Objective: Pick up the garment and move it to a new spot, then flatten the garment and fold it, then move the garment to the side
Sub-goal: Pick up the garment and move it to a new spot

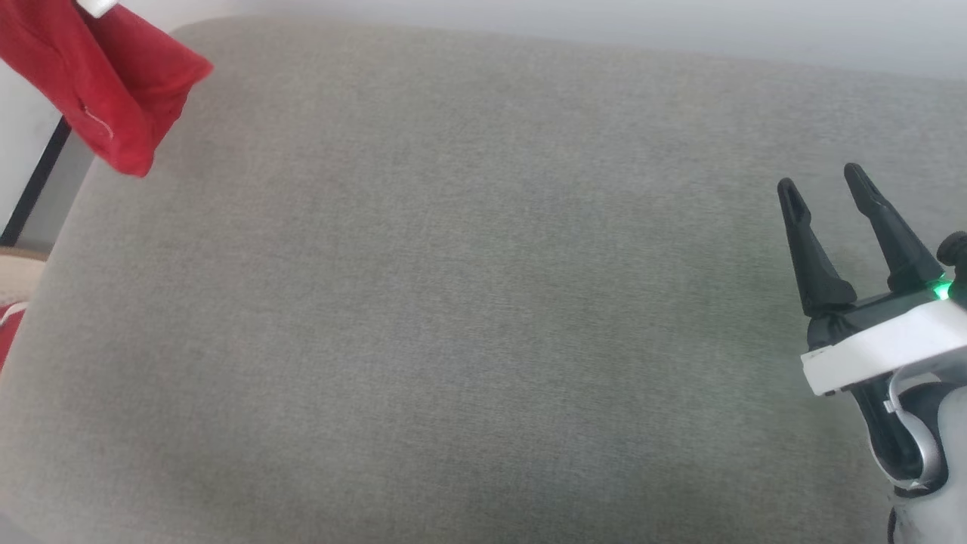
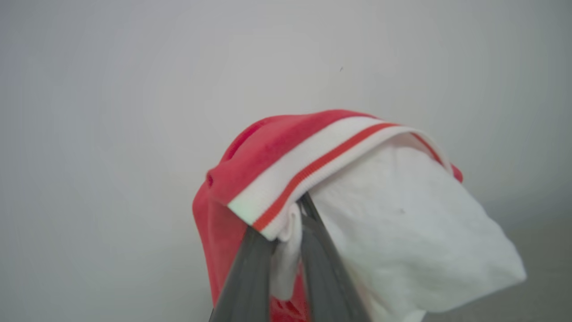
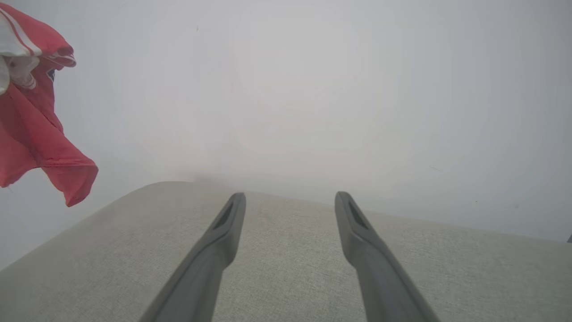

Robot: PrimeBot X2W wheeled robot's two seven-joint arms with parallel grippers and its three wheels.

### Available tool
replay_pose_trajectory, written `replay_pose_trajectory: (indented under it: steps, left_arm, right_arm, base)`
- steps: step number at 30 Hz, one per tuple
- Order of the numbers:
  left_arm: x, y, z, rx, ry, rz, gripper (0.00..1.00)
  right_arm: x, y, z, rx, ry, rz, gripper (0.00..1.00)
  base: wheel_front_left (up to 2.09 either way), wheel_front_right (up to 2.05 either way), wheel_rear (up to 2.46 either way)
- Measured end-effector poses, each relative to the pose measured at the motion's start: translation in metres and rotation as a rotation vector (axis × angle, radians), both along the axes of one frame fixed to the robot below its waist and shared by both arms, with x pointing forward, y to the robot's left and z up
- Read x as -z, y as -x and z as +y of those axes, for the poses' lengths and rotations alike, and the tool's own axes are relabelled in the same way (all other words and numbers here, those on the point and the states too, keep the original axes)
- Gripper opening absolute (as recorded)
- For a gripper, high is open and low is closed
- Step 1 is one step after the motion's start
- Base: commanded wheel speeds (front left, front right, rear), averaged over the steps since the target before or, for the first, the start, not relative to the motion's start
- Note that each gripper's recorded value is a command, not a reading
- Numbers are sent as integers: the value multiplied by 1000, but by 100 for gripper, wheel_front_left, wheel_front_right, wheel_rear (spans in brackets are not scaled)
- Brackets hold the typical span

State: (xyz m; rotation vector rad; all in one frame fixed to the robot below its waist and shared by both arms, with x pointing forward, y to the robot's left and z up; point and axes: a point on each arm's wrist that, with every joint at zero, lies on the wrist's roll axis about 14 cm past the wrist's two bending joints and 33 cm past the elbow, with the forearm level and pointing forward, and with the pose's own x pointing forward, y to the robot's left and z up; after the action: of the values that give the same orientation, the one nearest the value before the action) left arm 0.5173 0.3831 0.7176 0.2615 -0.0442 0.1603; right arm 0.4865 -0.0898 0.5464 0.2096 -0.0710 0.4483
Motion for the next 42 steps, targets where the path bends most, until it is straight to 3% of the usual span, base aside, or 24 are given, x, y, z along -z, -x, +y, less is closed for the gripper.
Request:
replay_pose_trajectory:
  steps: [6,17,29,42]
  left_arm:
    - [-4,-7,-46,117,-23,4,0]
    - [27,-22,-172,393,-37,79,0]
    - [172,6,-311,726,28,473,0]
    - [307,64,-359,837,96,869,0]
  right_arm:
    - [-5,7,-19,55,-8,-11,100]
    - [-5,31,-108,311,4,-23,100]
    - [27,73,-167,508,-5,59,100]
    - [58,85,-174,550,-25,133,100]
  base:
    - [0,0,0]
    - [0,0,0]
    - [0,0,0]
    - [0,0,0]
